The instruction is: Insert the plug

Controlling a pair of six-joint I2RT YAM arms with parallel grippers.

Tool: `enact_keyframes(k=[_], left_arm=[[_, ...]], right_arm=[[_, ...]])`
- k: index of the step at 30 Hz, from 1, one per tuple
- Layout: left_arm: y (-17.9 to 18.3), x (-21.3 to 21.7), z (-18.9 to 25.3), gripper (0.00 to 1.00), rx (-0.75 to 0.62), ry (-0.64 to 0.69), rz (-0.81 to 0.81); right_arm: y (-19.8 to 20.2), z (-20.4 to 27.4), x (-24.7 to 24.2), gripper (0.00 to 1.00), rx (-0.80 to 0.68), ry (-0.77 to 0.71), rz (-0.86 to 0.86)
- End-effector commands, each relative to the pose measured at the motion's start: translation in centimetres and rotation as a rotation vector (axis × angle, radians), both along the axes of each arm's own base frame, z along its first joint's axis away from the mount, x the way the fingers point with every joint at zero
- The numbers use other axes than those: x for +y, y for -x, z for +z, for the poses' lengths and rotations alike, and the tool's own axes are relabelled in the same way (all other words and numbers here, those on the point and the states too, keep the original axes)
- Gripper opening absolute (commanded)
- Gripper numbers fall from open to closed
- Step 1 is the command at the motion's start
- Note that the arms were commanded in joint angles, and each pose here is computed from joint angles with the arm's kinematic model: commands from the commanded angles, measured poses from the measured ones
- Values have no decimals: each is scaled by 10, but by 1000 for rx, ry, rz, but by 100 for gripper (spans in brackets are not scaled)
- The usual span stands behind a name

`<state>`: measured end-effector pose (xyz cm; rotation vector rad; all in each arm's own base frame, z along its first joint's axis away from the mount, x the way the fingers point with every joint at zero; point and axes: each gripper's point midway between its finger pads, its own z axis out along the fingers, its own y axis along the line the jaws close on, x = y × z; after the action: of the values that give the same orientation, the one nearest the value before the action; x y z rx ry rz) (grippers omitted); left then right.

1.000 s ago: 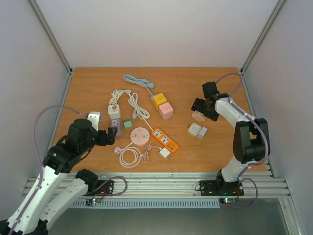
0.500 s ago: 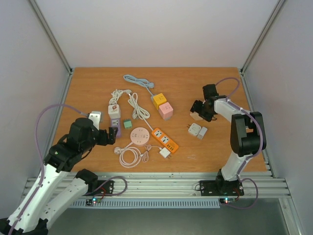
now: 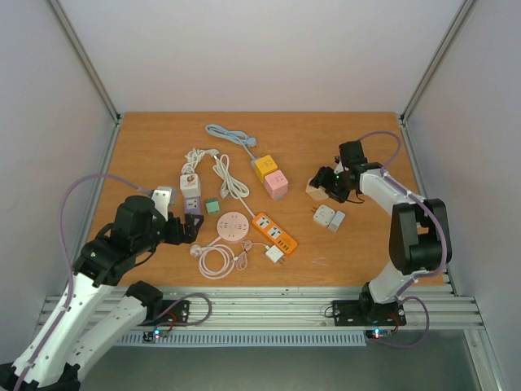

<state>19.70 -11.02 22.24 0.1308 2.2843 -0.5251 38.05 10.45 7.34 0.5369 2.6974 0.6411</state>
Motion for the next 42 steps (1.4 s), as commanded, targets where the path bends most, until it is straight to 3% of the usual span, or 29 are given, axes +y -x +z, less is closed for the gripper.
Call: enact_keyframes(k=[1, 7, 19, 25, 33, 42], left_arm=[[3, -21, 32, 99, -6, 159, -45], [6, -55, 58, 99, 42, 437, -115], [-23, -63, 47, 99, 55, 600, 0], [-26, -73, 49, 99, 88, 726, -9], [-32, -91, 63, 99, 84, 850, -91], [-37, -95, 90, 91, 54, 1039, -110]], right_arm=[[21, 48, 50, 53, -56, -156, 143], [65, 93, 115, 53, -111, -273, 350], [126, 158, 230, 53, -164, -523, 569], [123, 194, 248, 54, -168, -656, 577], [114, 223, 252, 53, -192, -780, 425], [127, 256, 264, 53, -221, -884, 466]])
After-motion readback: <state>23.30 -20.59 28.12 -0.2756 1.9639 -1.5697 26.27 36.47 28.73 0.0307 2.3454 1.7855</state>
